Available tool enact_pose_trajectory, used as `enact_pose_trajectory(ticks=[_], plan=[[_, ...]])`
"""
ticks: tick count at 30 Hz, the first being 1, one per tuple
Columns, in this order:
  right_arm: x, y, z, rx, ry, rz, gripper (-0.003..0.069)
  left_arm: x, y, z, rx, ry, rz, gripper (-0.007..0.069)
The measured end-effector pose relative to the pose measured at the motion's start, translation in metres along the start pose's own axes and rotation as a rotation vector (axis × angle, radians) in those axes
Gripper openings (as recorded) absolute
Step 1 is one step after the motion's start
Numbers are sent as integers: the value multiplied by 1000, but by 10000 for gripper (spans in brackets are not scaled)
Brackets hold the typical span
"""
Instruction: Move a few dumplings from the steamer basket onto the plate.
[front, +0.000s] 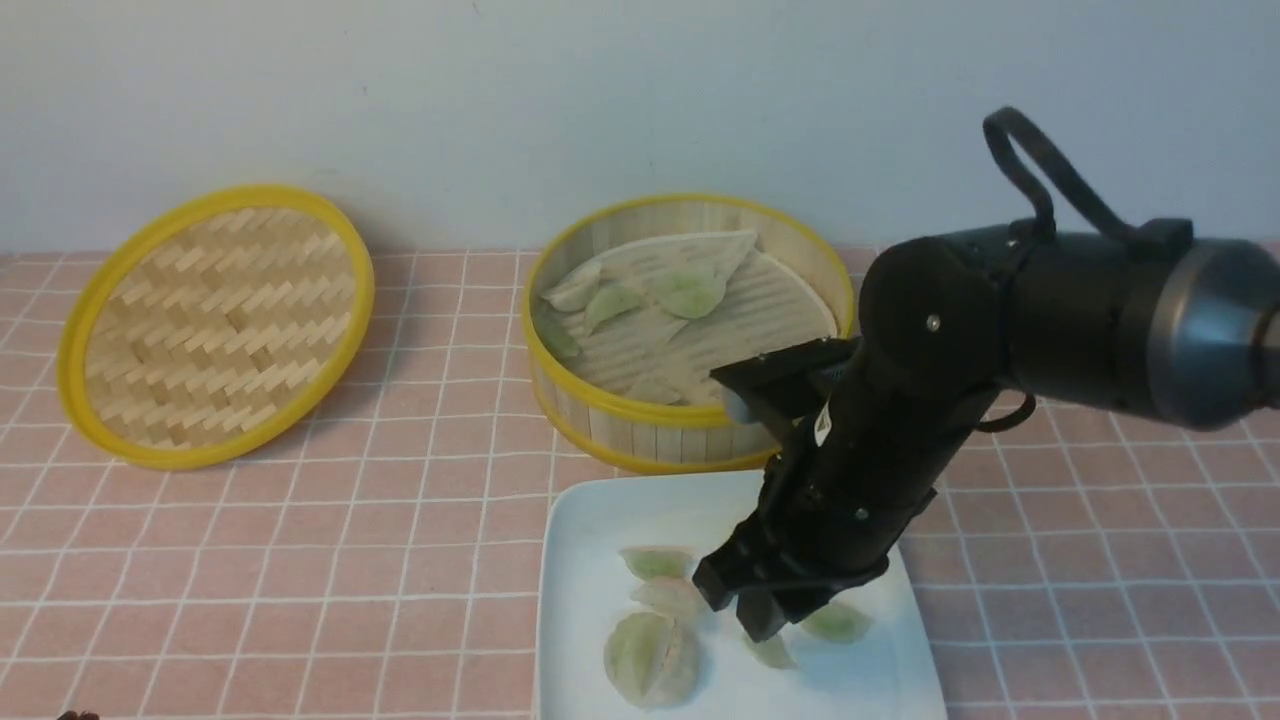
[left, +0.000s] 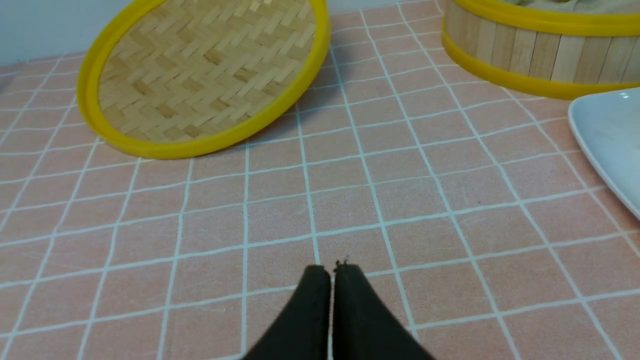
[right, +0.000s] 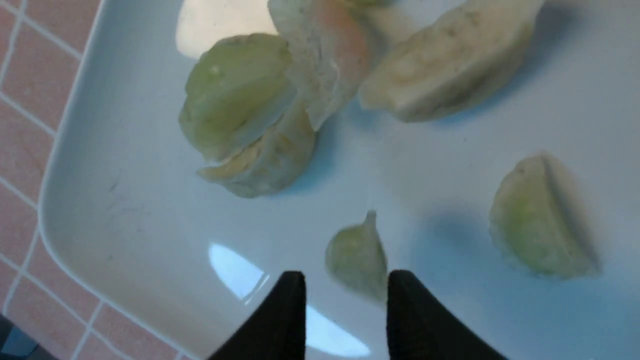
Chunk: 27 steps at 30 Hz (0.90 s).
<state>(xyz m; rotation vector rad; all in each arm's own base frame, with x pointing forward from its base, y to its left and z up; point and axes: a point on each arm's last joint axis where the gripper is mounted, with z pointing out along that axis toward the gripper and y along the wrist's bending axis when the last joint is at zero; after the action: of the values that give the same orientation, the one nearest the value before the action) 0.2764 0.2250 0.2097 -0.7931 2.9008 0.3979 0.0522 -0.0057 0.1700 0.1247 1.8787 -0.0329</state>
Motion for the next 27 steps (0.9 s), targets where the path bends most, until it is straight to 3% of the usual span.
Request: enact_pose_trajectory(ticks=[6, 8, 10, 14, 17, 21, 23, 24, 27], plan=[[-10, 0, -8, 27, -42, -20, 410, 0, 0, 0, 0, 0, 0, -6], [-14, 3, -18, 24, -42, -28, 416, 0, 0, 0, 0, 0, 0, -6], [-18, 7, -35, 23, -64, -38, 391, 0, 0, 0, 0, 0, 0, -6], [-6, 19, -115, 43, -225, -57, 185, 0, 0, 0, 0, 0, 0, -6], [30, 20, -185, 106, -439, -37, 38, 0, 0, 0, 0, 0, 0, -6], [110, 15, -260, 149, -819, 28, -8, 0, 0, 0, 0, 0, 0, -6], [133, 11, -269, 152, -916, 34, -12, 0, 0, 0, 0, 0, 0, -6], [178, 7, -283, 129, -1101, 38, -13, 0, 0, 0, 0, 0, 0, -6], [245, -5, -274, 120, -1364, -7, -13, 0, 0, 0, 0, 0, 0, -6]])
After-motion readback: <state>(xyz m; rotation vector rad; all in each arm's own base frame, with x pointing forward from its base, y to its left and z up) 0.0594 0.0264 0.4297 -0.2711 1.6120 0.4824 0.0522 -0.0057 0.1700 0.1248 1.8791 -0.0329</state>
